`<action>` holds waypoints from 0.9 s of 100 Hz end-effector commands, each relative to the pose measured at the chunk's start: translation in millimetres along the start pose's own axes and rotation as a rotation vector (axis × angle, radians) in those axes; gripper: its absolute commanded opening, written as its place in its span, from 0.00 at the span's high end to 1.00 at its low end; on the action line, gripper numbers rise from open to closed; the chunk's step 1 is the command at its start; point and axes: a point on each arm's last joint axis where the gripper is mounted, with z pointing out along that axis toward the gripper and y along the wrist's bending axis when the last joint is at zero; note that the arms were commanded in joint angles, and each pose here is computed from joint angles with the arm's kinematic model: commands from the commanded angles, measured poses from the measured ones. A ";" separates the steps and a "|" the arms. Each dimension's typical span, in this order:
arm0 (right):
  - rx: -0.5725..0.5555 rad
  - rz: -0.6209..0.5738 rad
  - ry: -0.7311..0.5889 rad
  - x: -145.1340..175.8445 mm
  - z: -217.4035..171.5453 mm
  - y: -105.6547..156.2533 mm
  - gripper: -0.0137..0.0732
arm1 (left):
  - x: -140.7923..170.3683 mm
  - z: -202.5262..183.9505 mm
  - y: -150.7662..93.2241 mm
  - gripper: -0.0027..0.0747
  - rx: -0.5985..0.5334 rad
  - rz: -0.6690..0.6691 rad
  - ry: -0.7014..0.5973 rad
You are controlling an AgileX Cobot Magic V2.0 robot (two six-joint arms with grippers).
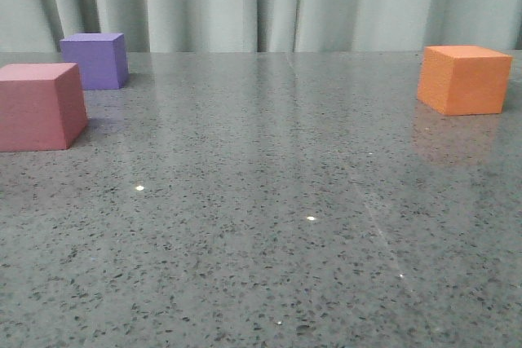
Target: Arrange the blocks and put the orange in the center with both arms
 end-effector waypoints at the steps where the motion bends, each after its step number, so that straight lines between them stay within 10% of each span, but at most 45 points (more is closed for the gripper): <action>1: -0.006 -0.004 -0.072 -15.5 -1.1 2.1 0.89 | -16.1 -1.4 -1.2 0.78 0.009 -0.019 -0.085; 20: -0.006 -0.004 -0.069 -15.6 -0.4 2.1 0.50 | -15.9 -1.4 -1.4 0.29 0.011 -0.023 -0.083; 36: -0.006 -0.004 -0.068 -15.4 -0.4 2.1 0.14 | -15.9 -1.4 -2.2 0.08 0.021 -0.042 -0.083; 90: -0.022 -0.013 -0.056 -41.3 1.5 8.5 0.17 | -12.5 1.7 -2.5 0.16 0.026 -0.053 -0.067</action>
